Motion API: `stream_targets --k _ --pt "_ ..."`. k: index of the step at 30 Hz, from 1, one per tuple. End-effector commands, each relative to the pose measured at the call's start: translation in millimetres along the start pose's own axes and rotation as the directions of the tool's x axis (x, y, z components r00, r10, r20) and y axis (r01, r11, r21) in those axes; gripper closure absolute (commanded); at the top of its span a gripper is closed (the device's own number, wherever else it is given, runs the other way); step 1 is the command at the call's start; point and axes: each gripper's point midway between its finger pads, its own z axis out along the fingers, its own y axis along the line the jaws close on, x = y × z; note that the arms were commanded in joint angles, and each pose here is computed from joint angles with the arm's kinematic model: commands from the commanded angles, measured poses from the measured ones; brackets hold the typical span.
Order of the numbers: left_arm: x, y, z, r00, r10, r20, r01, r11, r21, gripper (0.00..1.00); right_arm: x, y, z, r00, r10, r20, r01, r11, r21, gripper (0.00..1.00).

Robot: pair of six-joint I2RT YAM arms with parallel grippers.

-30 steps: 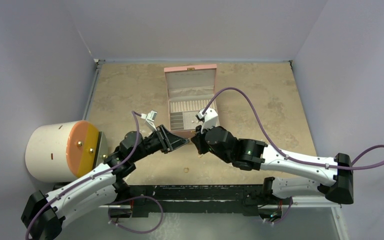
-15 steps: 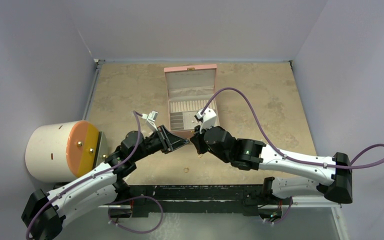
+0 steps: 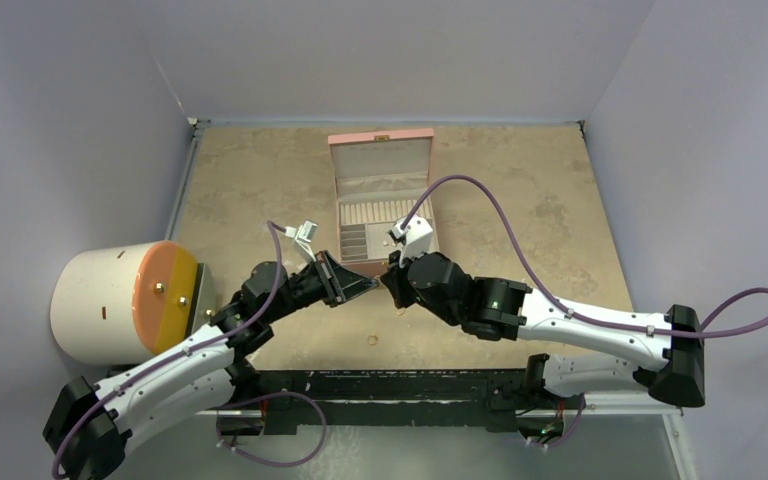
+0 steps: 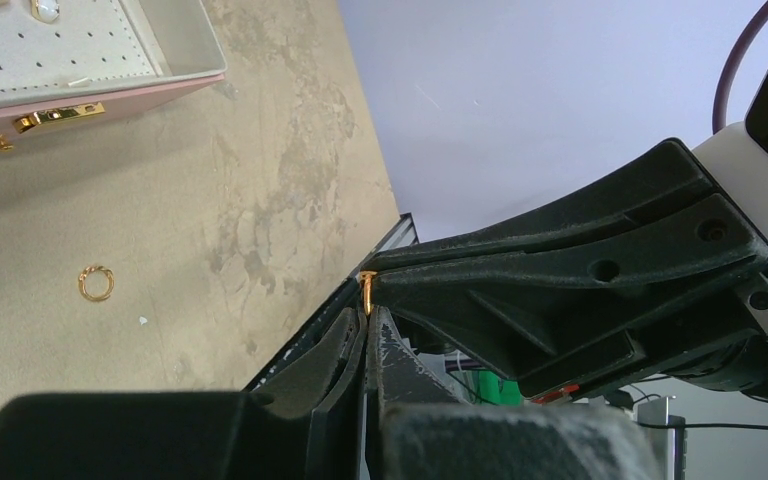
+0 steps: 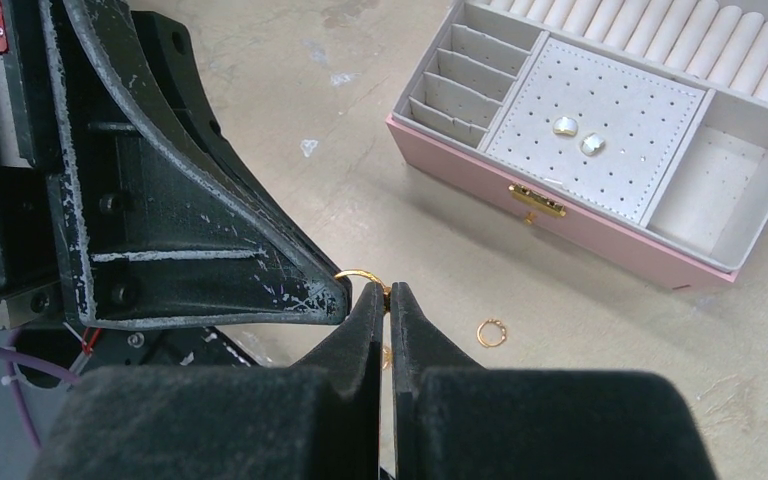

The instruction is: Organize the mixed jewelry

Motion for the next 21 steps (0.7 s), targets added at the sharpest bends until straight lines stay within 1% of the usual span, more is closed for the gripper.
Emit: stream_targets --k 1,4,7,11,15,19,21 --pt "-9 -23 1 0.999 0.019 0.026 -0.021 0.997 0.074 1.0 -27 12 -8 0.996 0.039 0.08 -0.035 0.998 -0.05 0.95" --pt "-10 -23 1 0.999 0.022 0.028 -0.024 0.997 0.077 1.0 -26 11 -13 0.995 0.057 0.086 -0.052 0.997 -0.064 0.85" --pt "-10 -24 1 0.999 0.026 0.029 -0.028 0.996 0.08 1.0 -22 11 -20 0.997 0.051 0.065 -0.046 0.995 -0.086 0.78" --pt "-9 -26 0 0.999 0.034 0.026 -0.037 0.995 0.093 1.0 -27 8 -33 0.996 0.05 0.076 -0.042 0.994 -0.105 0.68" --pt "-8 -34 -2 0.998 0.068 0.014 -0.069 0.99 0.124 1.0 -33 9 -46 0.994 0.052 0.093 -0.037 0.987 -0.159 0.58" --pt "-4 -43 -5 0.993 0.117 -0.009 -0.114 0.981 0.16 1.0 -37 12 -55 0.996 0.045 0.078 -0.026 0.971 -0.236 0.51" --pt "-4 -49 -7 0.99 0.141 -0.016 -0.136 0.974 0.181 1.0 -39 13 -59 0.997 0.054 0.063 -0.033 0.956 -0.29 0.5"
